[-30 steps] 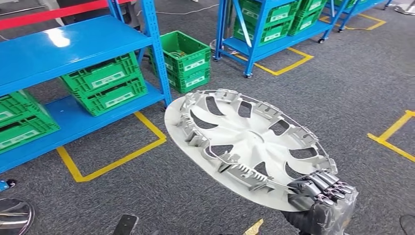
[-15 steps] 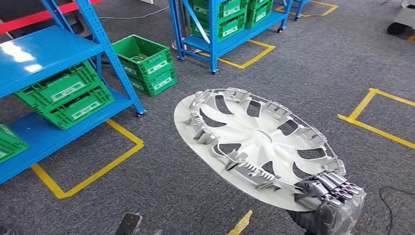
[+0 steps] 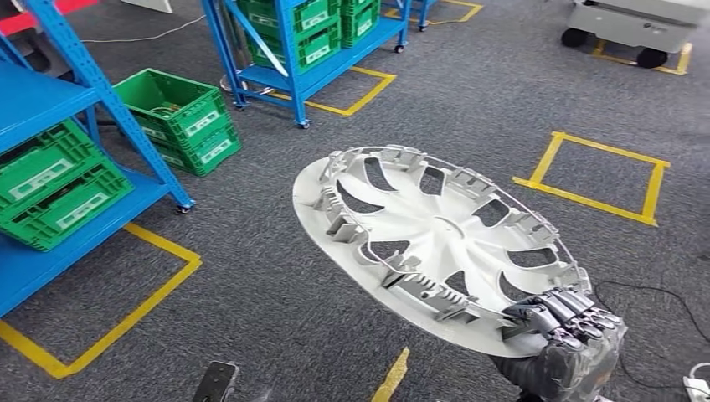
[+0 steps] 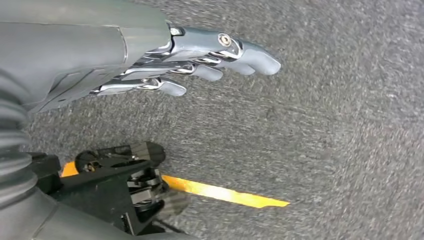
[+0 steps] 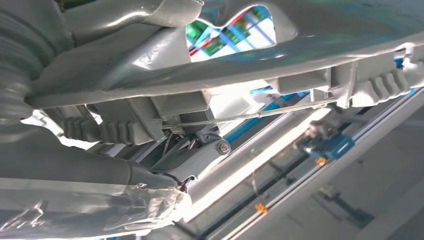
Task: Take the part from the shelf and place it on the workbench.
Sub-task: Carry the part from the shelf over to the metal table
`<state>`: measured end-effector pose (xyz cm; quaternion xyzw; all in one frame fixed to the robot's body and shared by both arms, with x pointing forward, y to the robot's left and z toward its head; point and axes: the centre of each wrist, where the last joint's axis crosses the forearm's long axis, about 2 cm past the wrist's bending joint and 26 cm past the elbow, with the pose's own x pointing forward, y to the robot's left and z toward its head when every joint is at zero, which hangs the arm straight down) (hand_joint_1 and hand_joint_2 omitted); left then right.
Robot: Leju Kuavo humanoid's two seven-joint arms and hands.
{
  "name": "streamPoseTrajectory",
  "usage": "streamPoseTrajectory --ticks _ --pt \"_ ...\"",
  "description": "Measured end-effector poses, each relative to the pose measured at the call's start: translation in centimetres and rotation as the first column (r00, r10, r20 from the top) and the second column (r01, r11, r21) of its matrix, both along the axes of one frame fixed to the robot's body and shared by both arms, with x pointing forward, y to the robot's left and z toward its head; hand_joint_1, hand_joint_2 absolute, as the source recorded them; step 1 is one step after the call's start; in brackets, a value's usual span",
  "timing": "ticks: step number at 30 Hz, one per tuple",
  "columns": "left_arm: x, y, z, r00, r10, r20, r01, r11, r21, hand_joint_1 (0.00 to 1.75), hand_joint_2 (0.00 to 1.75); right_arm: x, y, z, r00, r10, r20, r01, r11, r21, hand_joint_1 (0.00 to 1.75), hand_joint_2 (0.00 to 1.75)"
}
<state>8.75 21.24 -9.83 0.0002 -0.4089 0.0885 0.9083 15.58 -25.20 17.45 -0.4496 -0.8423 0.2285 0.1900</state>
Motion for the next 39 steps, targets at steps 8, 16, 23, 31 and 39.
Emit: streamPoseTrajectory --ticks 8,16,23,31,39 --pt "1.8 -1.1 0.6 0.997 -0.080 0.013 0.080 0.997 0.013 0.00 1.75 -1.6 -1.5 0.7 0.999 -0.043 0.029 0.043 0.999 -0.002 1.75 1.75" --pt "2.0 -1.4 0.7 0.996 -0.090 0.018 0.089 0.996 0.009 0.00 1.75 -2.0 -1.8 1.0 0.997 -0.069 0.040 0.069 0.998 -0.007 1.75 1.75" --pt "1.8 -0.3 0.4 0.998 -0.055 0.014 0.055 0.998 0.002 0.00 1.75 -1.1 -1.3 1.4 0.995 -0.088 0.054 0.092 0.994 -0.065 1.75 1.75" --pt "1.4 1.0 0.1 0.999 -0.046 -0.013 0.046 0.999 0.010 0.00 1.75 0.5 -0.2 1.8 0.993 -0.085 0.076 0.093 0.991 -0.096 1.75 1.75" --pt "1.4 1.6 0.1 0.999 -0.034 -0.019 0.034 0.999 0.020 0.00 1.75 1.4 0.1 1.7 0.994 -0.073 0.080 0.081 0.992 -0.096 1.75 1.75"
